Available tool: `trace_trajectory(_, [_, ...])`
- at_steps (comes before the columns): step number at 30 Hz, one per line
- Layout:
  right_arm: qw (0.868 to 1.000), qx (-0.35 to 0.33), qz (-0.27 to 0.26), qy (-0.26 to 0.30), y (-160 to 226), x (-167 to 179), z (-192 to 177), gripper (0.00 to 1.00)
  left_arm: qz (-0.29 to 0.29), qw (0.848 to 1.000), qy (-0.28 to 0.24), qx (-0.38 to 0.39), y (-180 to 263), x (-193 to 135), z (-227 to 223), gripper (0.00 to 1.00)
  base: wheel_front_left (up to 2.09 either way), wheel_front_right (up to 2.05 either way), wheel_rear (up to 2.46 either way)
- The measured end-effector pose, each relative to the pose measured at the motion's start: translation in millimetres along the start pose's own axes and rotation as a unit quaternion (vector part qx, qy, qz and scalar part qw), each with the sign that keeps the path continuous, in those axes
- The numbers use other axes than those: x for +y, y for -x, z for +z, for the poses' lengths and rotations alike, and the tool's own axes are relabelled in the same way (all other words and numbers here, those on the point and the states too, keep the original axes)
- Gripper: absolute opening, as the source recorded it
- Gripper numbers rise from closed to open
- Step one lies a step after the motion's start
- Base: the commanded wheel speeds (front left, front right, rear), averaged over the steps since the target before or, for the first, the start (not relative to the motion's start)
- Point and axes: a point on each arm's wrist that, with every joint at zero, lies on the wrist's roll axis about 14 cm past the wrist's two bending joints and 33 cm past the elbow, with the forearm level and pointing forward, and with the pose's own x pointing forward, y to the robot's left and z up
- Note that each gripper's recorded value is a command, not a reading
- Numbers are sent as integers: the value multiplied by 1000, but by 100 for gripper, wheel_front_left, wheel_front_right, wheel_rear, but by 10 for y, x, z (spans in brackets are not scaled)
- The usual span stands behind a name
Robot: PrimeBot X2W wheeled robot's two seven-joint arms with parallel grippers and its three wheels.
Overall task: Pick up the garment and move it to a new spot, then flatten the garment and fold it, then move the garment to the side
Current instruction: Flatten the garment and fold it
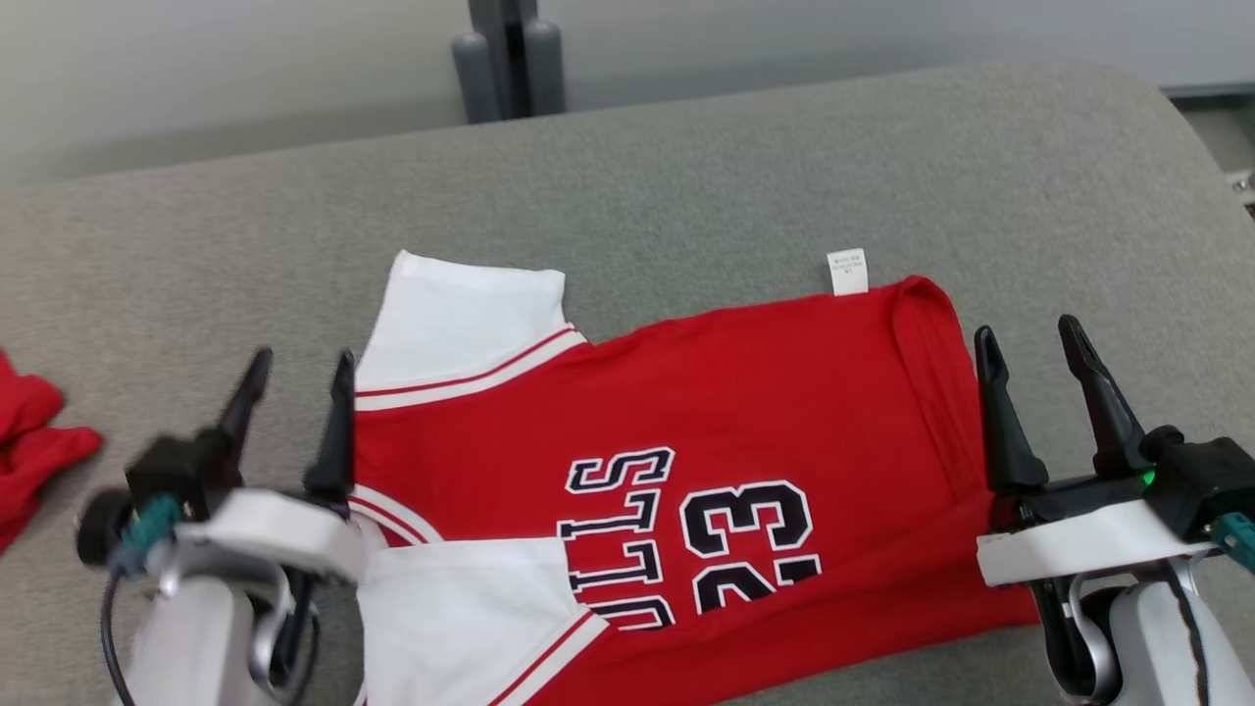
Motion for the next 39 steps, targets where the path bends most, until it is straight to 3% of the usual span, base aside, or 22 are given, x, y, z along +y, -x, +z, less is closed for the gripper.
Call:
trace_trajectory(7, [999,21,-36,-15,-11,-236,-178,100,-42,992,-61,103,-659,89,-231,100,0,0,0])
trace_trajectory(14, [997,40,-68,-14,15,-468,-312,100,-80,969,-95,212,-1093,86,-546,100,0,0,0])
trace_trajectory(20, [995,47,-87,-16,43,-593,-355,100,-127,948,-119,266,-1206,-59,-782,100,0,0,0])
trace_trajectory(31, [994,57,-97,-18,66,-655,-429,100,-149,936,-121,296,-1303,-126,-929,100,0,0,0])
trace_trajectory(32, [993,57,-97,-18,64,-658,-432,100,-152,934,-119,300,-1294,-138,-945,39,0,0,0])
trace_trajectory(33, [993,57,-97,-18,60,-661,-433,100,-153,934,-116,302,-1287,-145,-955,9,0,0,0])
trace_trajectory(34, [993,57,-98,-17,55,-665,-431,100,-154,934,-112,302,-1285,-151,-958,0,0,0,0])
trace_trajectory(39, [993,61,-96,-18,42,-653,-468,100,-148,940,-87,295,-1300,-144,-926,0,0,0,0])
